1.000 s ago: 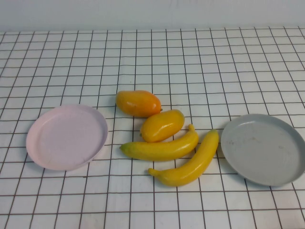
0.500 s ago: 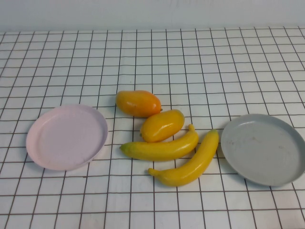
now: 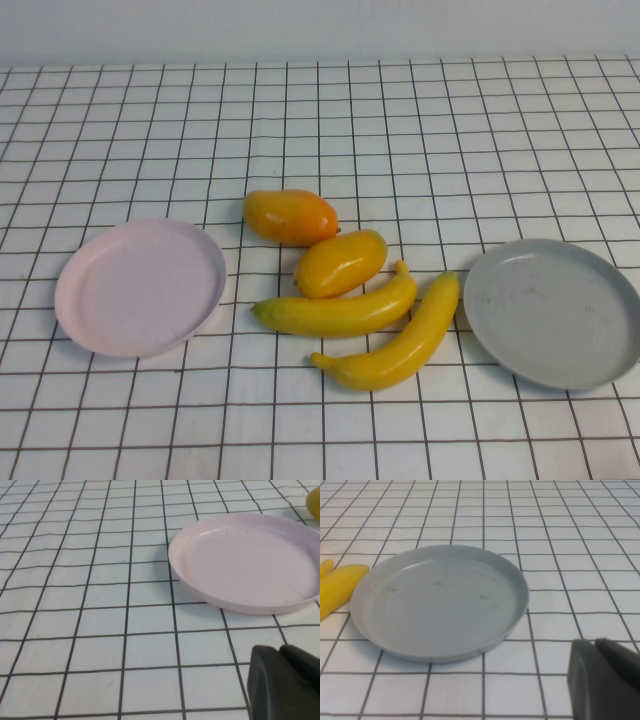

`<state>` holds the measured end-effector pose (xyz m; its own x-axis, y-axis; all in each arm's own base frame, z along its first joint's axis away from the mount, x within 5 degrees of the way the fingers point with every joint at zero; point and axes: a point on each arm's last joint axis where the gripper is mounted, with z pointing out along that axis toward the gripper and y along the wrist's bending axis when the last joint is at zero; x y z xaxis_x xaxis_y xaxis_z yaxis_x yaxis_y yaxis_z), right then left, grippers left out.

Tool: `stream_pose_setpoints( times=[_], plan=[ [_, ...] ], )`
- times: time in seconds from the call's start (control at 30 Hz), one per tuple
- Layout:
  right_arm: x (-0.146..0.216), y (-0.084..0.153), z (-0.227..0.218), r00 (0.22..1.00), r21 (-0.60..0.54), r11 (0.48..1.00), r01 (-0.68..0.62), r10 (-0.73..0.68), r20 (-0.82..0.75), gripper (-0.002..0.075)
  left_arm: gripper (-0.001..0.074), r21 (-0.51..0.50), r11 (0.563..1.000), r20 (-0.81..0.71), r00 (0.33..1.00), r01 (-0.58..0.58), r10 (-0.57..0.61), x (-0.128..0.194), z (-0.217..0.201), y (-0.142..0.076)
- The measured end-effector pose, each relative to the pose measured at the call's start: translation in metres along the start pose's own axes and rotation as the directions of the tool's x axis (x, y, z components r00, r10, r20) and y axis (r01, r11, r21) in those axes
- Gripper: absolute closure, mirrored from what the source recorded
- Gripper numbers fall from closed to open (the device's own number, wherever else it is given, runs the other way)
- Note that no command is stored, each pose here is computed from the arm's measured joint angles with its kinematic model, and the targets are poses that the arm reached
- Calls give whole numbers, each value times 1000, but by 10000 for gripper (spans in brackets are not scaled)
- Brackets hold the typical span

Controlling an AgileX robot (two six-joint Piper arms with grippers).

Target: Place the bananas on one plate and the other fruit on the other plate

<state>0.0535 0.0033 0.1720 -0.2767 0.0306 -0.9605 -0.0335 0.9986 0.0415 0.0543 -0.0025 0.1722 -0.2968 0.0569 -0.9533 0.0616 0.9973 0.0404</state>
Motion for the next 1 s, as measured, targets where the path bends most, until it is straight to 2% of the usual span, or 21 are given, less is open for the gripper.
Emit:
stream_pose_setpoints(
  times=[0.13,0.2,0.23,0.3,0.37,0.4,0.43,0.5,0.53,0.77,0.83,0.9,0.97,1.0],
  plan=[
    [0,0,0,1000,0,1000,0,0,0,742,737,4,1000,7,1000,20,-20,-1,0,0],
    [0,0,0,1000,0,1000,0,0,0,742,737,23,995,38,994,100,-101,-4,0,-2],
    [0,0,0,1000,0,1000,0,0,0,742,737,45,982,70,980,186,-189,-7,0,-3],
    [0,0,0,1000,0,1000,0,0,0,742,737,112,906,137,896,409,-422,-15,-1,-4],
    [0,0,0,1000,0,1000,0,0,0,742,737,199,743,169,725,639,-668,-23,-3,-3],
    [0,0,0,1000,0,1000,0,0,0,742,737,236,660,181,634,714,-751,-27,-4,-2],
    [0,0,0,1000,0,1000,0,0,0,742,737,264,596,193,564,758,-803,-29,-5,0],
    [0,0,0,1000,0,1000,0,0,0,742,737,291,538,215,495,791,-842,-32,-6,2],
    [0,0,0,1000,0,1000,0,0,0,742,737,299,525,222,476,797,-851,-33,-6,3],
    [0,0,0,1000,0,1000,0,0,0,742,737,315,474,221,422,822,-879,-34,-7,4],
    [0,0,0,1000,0,1000,0,0,0,742,737,305,467,181,431,830,-884,-32,-6,2],
    [0,0,0,1000,0,1000,0,0,0,742,737,291,500,107,491,816,-864,-36,-8,-5],
    [0,0,0,1000,0,1000,0,0,0,742,737,277,580,12,601,766,-799,-47,-14,-13],
    [0,0,0,1000,0,1000,0,0,0,742,737,281,634,-24,666,721,-746,-56,-18,-17]
  ],
)
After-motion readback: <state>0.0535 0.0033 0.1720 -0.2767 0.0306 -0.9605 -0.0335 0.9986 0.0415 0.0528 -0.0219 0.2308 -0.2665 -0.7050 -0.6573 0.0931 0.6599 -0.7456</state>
